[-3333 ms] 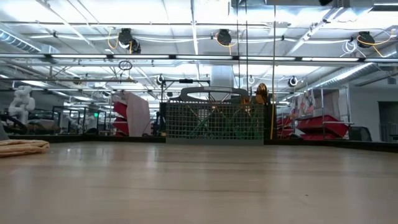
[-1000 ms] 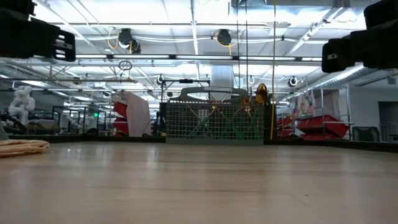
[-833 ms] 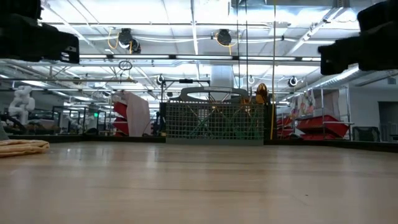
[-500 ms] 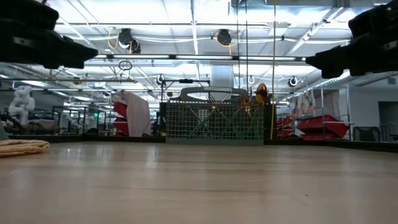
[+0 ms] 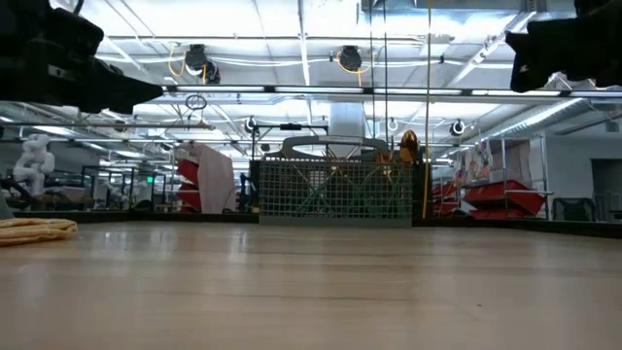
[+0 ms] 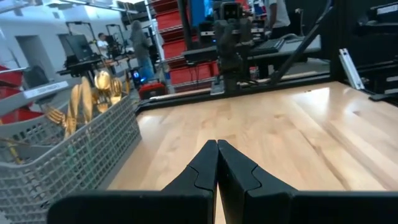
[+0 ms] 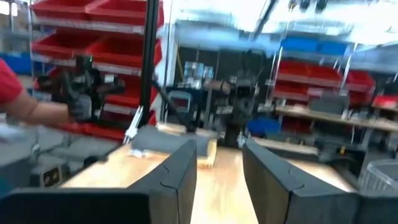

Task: Sort silverware
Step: Return to Home Position

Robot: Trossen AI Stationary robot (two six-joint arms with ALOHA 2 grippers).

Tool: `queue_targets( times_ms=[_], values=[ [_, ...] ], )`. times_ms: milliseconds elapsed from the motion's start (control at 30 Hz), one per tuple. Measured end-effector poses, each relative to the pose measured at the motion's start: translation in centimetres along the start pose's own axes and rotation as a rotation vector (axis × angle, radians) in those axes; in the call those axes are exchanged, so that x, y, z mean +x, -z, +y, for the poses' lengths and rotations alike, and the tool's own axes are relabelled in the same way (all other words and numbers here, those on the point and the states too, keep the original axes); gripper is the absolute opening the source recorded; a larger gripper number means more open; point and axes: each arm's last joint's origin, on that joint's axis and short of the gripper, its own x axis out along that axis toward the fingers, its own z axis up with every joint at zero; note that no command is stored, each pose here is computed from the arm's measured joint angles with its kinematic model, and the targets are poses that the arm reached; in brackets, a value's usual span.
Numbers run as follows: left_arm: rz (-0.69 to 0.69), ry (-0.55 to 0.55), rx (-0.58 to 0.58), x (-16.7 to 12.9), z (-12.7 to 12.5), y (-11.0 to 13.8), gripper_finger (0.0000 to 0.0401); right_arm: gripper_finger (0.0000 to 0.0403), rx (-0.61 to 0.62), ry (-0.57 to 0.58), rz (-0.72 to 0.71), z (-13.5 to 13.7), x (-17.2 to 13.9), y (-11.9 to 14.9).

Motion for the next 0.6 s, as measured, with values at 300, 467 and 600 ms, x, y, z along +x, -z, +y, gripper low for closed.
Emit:
queue_targets(
  times_ms=[300,467,600],
  values=[
    [0.007,-0.019,-0.033,-0.1,0.5,0.1,0.0011,0.0110,0.001,-0.031,0.117,0.1,-0.4,-1.2],
    [0.000,0.000,-0.045,-0.1,0.5,0.1,0.0011,0.0109,-0.023,-0.079,0.164,0.4,-0.1,1.9],
    [-0.039,0.031,-0.065,0.0,0.4,0.1,0.0011,0.0109,-0.078,-0.082,0.115,0.4,0.0,2.4]
  ],
)
